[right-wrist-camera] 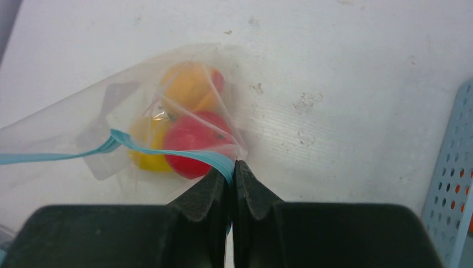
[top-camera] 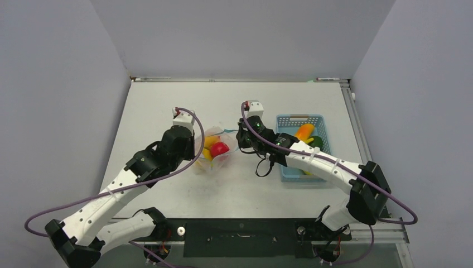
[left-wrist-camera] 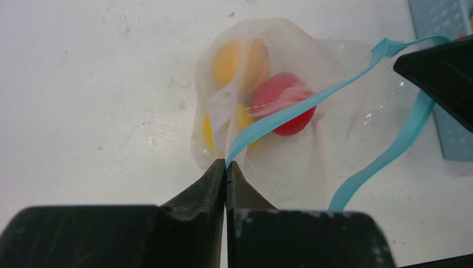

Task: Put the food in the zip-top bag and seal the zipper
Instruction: Adjust the zipper food storage bag at the center of the board.

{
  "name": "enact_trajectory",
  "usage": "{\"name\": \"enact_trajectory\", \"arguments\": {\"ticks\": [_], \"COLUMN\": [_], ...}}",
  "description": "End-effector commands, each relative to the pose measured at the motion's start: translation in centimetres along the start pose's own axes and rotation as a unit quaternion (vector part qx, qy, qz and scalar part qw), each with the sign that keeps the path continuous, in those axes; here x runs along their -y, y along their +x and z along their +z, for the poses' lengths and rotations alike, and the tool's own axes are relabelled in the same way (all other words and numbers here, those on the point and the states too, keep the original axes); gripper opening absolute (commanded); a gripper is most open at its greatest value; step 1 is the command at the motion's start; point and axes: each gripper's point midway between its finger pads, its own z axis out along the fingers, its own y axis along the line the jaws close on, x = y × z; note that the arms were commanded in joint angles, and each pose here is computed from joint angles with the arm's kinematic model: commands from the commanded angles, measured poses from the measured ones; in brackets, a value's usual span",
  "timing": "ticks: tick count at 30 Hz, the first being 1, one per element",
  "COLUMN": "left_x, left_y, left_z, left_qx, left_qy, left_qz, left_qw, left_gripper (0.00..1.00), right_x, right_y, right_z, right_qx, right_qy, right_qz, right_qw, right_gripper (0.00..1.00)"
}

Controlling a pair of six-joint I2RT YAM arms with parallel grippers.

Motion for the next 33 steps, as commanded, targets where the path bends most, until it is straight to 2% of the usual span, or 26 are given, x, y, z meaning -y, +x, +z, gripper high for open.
{"name": "enact_trajectory", "arguments": {"ticks": [1,5,12,15,24,33], "left_x": [0.8,1.1,1.6,1.7,0.6,1.1], "left_y": [1.4,0.8,-3.6,-4.7,-4.9,-4.5], "left_z": [2.2,2.1,-1.0,-1.9,-2.1,-1.1], "left_qx": [-0.014,-0.014,0.028,0.037,0.039,0.036], "left_qy": [-0.005,-0.001,0.027,0.038,0.014,0.021], "left_qz": [-0.045,-0.050,-0.057,-0.052,-0.012,0.009], "left_qw": [0.999,0.999,0.998,0.997,0.999,0.999], "left_gripper": [0.00,0.00,0.00,0.00,0.00,0.00], "right_x": [2.1,2.0,0.9,0.9,2.5,2.4], "right_y": [2.1,0.3,-5.0,-5.9,-1.2,1.2], "right_z": [1.6,0.6,-3.2,-4.0,-1.1,0.9], "right_qx": [-0.024,-0.004,0.052,0.066,0.018,-0.013], "right_qy": [0.030,0.029,0.012,0.011,0.035,0.033], "right_qz": [-0.016,-0.018,-0.017,-0.013,-0.017,-0.016], "right_qw": [0.999,0.999,0.998,0.998,0.999,0.999], "right_gripper": [0.05,0.05,0.05,0.05,0.05,0.05]}}
